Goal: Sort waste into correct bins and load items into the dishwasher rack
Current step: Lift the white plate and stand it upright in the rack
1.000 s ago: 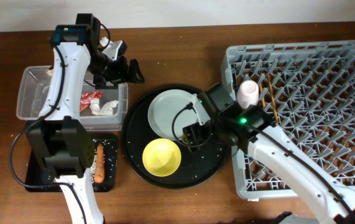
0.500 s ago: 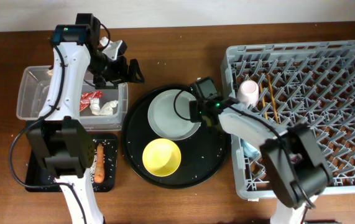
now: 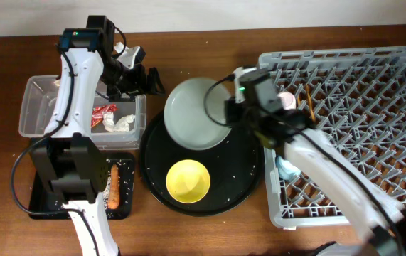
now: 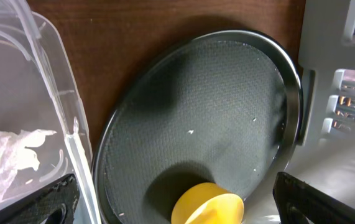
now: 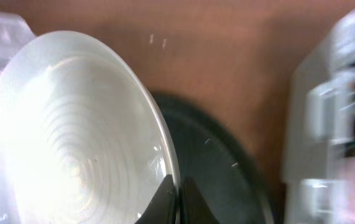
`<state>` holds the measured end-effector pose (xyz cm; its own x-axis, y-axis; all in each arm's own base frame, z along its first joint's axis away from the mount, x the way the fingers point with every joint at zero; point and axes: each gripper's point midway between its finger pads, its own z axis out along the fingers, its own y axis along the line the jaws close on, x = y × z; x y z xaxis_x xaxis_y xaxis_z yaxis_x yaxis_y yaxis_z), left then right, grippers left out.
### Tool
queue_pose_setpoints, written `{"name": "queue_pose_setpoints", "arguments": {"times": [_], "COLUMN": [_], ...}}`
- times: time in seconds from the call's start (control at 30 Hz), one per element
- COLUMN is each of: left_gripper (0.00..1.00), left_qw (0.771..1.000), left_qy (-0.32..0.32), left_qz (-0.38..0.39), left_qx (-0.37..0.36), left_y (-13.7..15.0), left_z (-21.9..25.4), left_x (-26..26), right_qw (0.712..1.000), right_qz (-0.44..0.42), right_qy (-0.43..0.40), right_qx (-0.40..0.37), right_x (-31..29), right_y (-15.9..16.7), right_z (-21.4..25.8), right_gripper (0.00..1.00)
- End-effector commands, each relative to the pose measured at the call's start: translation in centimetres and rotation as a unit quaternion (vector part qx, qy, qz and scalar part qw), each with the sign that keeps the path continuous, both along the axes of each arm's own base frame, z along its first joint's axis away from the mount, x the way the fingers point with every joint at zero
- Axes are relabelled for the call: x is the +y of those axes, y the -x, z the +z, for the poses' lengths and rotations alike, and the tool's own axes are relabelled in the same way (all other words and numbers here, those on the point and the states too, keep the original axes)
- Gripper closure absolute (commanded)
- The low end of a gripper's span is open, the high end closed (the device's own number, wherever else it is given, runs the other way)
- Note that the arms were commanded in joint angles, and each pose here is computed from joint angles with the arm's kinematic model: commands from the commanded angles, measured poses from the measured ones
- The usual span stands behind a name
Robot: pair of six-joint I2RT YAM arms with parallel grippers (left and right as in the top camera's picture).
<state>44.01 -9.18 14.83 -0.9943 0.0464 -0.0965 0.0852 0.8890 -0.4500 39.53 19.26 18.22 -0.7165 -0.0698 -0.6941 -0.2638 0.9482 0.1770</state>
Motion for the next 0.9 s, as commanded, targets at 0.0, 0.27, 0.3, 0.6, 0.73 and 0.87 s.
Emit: {"name": "queue_pose_setpoints", "arguments": {"times": [0.0, 0.27, 0.3, 0.6, 0.73, 0.87], "left_gripper": [0.01, 0.01, 0.01, 0.01, 0.01, 0.01], "left_qw": [1.0, 1.0, 1.0, 1.0, 1.0, 1.0], "left_qy": [0.002, 0.002, 0.002, 0.002, 0.002, 0.002], "left_qz": [0.003, 0.003, 0.003, 0.003, 0.003, 0.003], "left_qx": [-0.024, -0.024, -0.024, -0.024, -0.024, -0.024], "left_y": [-0.1, -0.1, -0.1, -0.1, -0.1, -0.1], "left_z": [2.0, 2.0, 2.0, 2.0, 2.0, 2.0], "left_x": [0.0, 0.0, 0.0, 0.0, 0.0, 0.0], "right_qw": [0.991, 0.866, 0.851, 0.762, 0.79, 0.815], "right_qz": [0.011, -0.258, -0.238, -0.072, -0.048, -0.046], "right_qy": [0.064, 0.403, 0.452, 0.643, 0.61, 0.578], "right_qx": [-0.116, -0.146, -0.124, 0.032, 0.022, 0.011], "right_x": [-6.7, -33.8, -34.8, -37.7, -36.3, -35.1], "right_y": [0.5, 1.8, 1.5, -2.3, -2.9, -3.2], "right_z": [8.3, 15.0, 14.4, 7.2, 5.5, 4.6], "right_gripper": [0.96, 0.96, 0.96, 0.96, 0.94, 0.25]}}
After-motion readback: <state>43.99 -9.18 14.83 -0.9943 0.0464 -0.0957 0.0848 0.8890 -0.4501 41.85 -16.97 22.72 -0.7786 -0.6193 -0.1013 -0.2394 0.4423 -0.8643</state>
